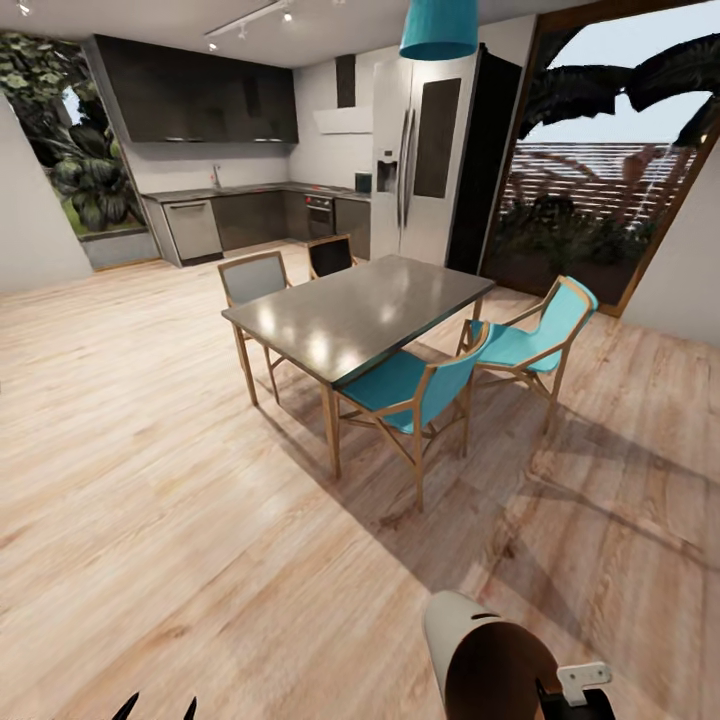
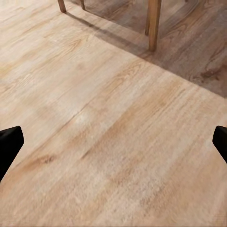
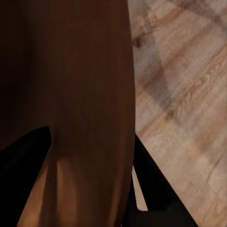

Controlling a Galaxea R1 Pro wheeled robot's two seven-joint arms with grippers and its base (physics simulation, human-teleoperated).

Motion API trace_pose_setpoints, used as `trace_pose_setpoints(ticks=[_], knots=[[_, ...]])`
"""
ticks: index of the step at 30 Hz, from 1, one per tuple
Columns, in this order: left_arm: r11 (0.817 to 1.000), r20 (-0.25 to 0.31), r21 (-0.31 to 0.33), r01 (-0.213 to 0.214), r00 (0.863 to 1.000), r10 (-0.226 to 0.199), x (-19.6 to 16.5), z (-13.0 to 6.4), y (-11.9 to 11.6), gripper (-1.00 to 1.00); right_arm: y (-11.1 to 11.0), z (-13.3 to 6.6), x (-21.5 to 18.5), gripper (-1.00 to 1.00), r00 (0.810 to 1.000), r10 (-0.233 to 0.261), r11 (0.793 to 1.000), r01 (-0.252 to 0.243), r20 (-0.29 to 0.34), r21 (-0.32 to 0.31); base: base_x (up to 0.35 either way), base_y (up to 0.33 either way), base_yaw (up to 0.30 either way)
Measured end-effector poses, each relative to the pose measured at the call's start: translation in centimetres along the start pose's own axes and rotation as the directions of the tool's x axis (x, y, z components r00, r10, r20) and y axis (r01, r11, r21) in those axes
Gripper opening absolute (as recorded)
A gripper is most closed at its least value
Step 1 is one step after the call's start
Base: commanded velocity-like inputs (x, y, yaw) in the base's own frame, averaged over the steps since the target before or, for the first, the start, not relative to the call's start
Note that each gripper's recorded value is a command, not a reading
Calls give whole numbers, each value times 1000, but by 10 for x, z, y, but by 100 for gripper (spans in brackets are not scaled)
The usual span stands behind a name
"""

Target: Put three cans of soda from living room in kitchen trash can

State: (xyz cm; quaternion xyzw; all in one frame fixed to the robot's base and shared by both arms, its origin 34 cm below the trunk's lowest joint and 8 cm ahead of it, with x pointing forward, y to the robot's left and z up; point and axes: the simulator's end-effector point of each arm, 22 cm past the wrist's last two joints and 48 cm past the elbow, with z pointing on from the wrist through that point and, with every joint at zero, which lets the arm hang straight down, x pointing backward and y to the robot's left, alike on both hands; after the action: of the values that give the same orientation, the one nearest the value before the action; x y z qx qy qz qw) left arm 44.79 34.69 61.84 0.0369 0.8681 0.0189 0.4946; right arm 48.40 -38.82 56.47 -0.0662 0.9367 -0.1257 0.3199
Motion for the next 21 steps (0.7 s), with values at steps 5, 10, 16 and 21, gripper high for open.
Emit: trace_pose_setpoints(ticks=[5, 10, 16, 21], knots=[[1000, 0, -1, -2, 1000, 2, 1, -1, 1, 100, 3, 0, 0, -100, 1000, 2, 1000, -2, -1, -3, 47, 61, 175], [1000, -1, 0, -2, 1000, 2, 1, -1, 1, 100, 3, 0, 0, -100, 1000, 4, 1000, -4, 0, -3, 140, 159, 238], [1000, -3, 0, -3, 1000, 3, 2, -1, 1, 100, 5, 0, 0, -100, 1000, 2, 1000, -2, -2, -6, 158, 228, 246], [1000, -3, 0, -3, 1000, 3, 2, -1, 1, 100, 5, 0, 0, -100, 1000, 2, 1000, -2, -2, -7, 160, 239, 247]])
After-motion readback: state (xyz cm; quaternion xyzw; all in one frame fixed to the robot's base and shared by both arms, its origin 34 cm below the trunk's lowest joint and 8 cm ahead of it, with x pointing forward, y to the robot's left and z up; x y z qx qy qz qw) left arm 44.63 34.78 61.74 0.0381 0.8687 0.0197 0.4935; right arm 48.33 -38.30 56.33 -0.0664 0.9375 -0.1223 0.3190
